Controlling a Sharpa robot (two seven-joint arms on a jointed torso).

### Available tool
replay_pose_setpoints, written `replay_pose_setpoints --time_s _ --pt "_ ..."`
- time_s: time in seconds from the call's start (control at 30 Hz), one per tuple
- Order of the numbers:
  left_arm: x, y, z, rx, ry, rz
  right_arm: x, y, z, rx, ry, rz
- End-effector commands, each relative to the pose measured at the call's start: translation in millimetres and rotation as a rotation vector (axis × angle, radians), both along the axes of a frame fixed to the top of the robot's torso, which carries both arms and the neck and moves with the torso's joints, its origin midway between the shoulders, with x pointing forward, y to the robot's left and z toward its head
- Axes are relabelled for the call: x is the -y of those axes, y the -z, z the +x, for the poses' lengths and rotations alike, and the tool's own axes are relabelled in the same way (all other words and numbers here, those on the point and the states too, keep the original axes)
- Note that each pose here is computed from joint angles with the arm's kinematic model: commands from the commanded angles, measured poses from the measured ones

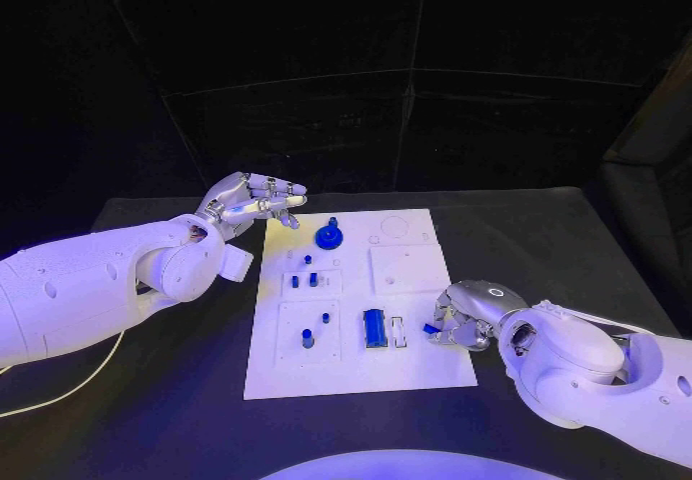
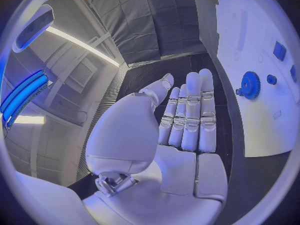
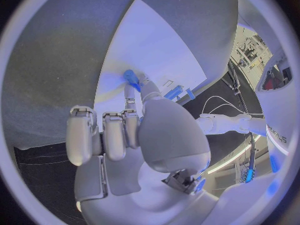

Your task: Assemble the parts on the task board

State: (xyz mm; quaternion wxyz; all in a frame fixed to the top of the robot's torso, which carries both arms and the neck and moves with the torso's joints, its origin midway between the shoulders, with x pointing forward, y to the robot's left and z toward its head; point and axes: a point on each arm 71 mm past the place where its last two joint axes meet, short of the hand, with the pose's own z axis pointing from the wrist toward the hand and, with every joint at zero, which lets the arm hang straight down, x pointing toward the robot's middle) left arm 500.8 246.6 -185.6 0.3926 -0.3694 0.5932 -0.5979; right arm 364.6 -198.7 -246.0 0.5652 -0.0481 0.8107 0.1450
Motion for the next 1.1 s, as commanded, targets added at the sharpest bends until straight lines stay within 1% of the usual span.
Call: replay_pose_setpoints --time_s 0.03,0.33,0.53,0.73,1.1 --pt "1.3 -0.8 -0.2 0.002 0.01 -0.009 8 12.4 -5.7 -0.087 0.086 0.036" --pt "1.6 -0.5 -0.2 0.001 0.01 -0.009 3 5.6 -8.6 -0.099 0.144 0.27" --pt "1.9 -0.5 -0.3 0.001 0.011 -0.009 -1 2.5 -8.8 -0.096 0.169 0.377" --pt "2.5 -0.5 -0.3 0.001 0.012 -0.009 -8 4.7 -8.7 -0.138 0.181 0.424" --pt "3.0 -0.4 -0.2 0.0 0.014 -0.01 -15 5.2 -6.5 -0.141 0.204 0.477"
